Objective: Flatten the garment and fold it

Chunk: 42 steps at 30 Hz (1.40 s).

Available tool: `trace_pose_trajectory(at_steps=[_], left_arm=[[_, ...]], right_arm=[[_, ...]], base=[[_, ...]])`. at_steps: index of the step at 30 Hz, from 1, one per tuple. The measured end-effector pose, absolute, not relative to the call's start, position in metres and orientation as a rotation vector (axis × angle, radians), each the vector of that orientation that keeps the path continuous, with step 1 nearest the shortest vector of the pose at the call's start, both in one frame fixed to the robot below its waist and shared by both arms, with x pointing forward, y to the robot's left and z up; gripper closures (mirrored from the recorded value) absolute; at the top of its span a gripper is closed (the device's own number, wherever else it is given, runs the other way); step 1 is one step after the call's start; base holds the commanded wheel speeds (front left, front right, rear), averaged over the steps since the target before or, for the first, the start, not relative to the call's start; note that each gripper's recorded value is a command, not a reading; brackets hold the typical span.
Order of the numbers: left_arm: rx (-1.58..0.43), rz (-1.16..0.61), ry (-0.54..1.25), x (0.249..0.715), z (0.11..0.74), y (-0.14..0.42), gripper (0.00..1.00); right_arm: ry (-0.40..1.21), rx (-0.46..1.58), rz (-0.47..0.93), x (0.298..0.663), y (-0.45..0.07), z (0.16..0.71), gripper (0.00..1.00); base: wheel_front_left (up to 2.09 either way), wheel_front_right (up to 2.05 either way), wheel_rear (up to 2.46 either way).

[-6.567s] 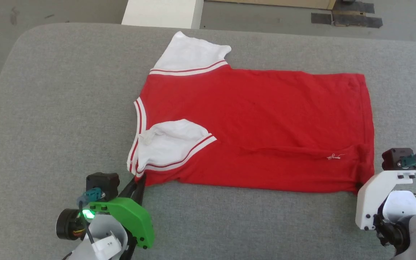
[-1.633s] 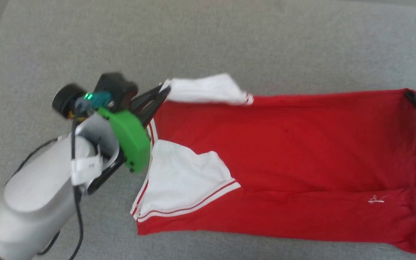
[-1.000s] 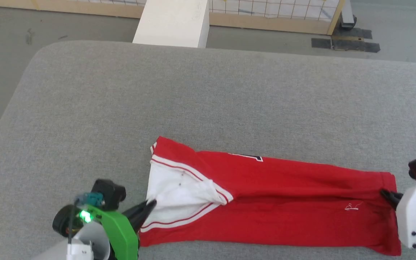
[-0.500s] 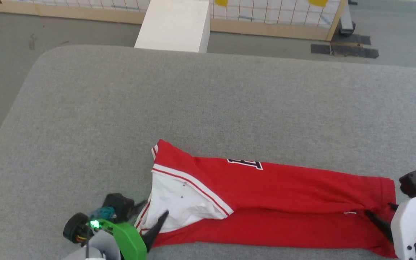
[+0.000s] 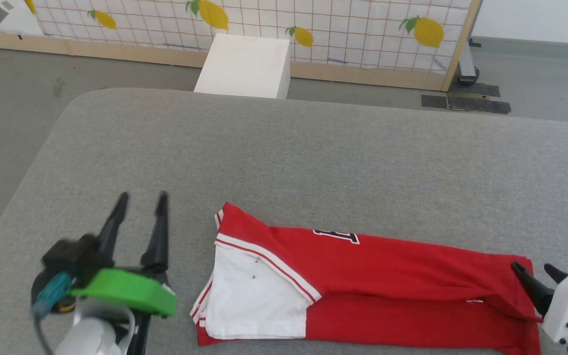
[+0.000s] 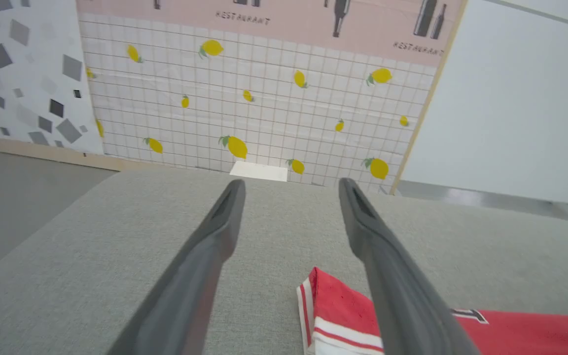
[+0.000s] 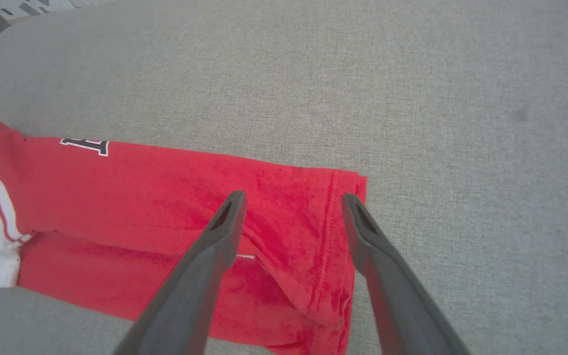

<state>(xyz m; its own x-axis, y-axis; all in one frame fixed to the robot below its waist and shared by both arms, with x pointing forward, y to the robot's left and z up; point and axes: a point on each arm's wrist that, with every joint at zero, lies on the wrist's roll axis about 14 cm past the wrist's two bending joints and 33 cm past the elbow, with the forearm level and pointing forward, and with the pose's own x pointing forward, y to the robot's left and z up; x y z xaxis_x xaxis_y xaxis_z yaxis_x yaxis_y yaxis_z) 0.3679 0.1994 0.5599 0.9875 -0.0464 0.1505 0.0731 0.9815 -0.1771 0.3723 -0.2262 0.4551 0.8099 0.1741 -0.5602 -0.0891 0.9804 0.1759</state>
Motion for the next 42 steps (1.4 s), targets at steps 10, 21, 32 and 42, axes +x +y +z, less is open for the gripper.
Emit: trace_pose_trajectory(at_steps=[10,21,32,42], left_arm=[[0.012,0.086,-0.207,0.337,0.555,0.218,0.00],[0.019,0.089,-0.184,0.334,0.544,0.213,0.00],[0.032,0.090,-0.157,0.335,0.535,0.217,0.00],[0.026,0.068,-0.191,0.329,0.544,0.213,0.00]], right_arm=[[0.680,0.258,-0.087,0.354,-0.241,0.418,0.00],[0.852,0.266,-0.137,0.342,-0.239,0.369,0.00],[0.911,0.253,0.002,0.346,-0.202,0.356,1.00],[0.791,0.237,-0.102,0.344,-0.241,0.379,1.00]], base=[[0.00,0.00,0.00],[0.00,0.00,0.00],[0.00,0.00,0.00],[0.00,0.00,0.00]])
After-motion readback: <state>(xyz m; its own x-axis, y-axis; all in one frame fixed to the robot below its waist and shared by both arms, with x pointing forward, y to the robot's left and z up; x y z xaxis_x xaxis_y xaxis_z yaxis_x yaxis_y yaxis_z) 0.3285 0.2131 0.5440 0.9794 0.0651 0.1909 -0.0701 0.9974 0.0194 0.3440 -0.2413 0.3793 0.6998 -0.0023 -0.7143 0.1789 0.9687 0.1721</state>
